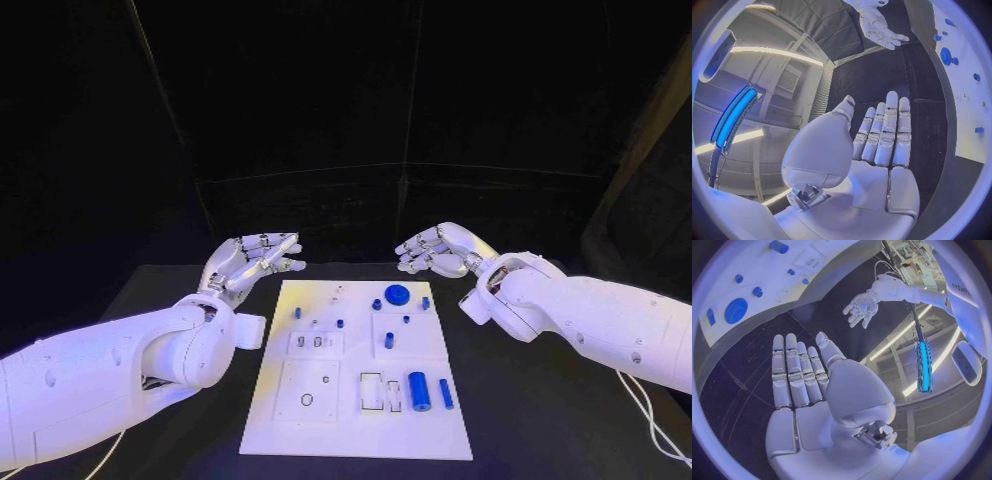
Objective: Assemble the parts on the task board
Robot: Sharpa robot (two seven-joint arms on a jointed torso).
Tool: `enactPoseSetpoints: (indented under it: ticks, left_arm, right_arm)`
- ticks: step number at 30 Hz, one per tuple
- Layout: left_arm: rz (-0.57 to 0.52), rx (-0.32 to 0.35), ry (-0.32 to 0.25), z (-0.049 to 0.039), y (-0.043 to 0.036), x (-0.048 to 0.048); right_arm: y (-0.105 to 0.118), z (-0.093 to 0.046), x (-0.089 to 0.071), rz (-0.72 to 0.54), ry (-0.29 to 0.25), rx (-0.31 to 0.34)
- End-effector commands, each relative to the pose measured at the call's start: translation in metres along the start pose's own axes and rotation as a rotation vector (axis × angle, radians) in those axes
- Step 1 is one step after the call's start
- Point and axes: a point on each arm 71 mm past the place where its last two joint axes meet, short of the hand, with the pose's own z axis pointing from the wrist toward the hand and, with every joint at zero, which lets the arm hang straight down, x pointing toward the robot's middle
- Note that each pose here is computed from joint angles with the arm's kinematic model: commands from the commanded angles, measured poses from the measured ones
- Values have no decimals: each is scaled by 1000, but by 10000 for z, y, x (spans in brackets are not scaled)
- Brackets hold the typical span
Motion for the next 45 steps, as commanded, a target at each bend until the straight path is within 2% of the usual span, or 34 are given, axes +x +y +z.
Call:
enactPoseSetpoints:
  ticks: [1, 7, 12, 16, 27, 45]
  left_arm:
    - [-25, 19, 66, -37, -62, 70]
    - [-56, 13, 114, -99, -114, 174]
    - [-77, 8, 146, -111, -122, 252]
    - [-83, 5, 156, -96, -113, 254]
    - [-91, -1, 170, -90, -107, 270]
    - [-95, -8, 179, -72, -100, 288]
  right_arm:
    - [42, 77, 39, -306, 121, 26]
    - [93, 204, 94, -522, 196, 62]
    - [124, 290, 156, -625, 220, 70]
    - [139, 343, 195, -677, 230, 72]
    - [195, 427, 289, -736, 271, 62]
    - [190, 511, 359, -751, 304, 72]
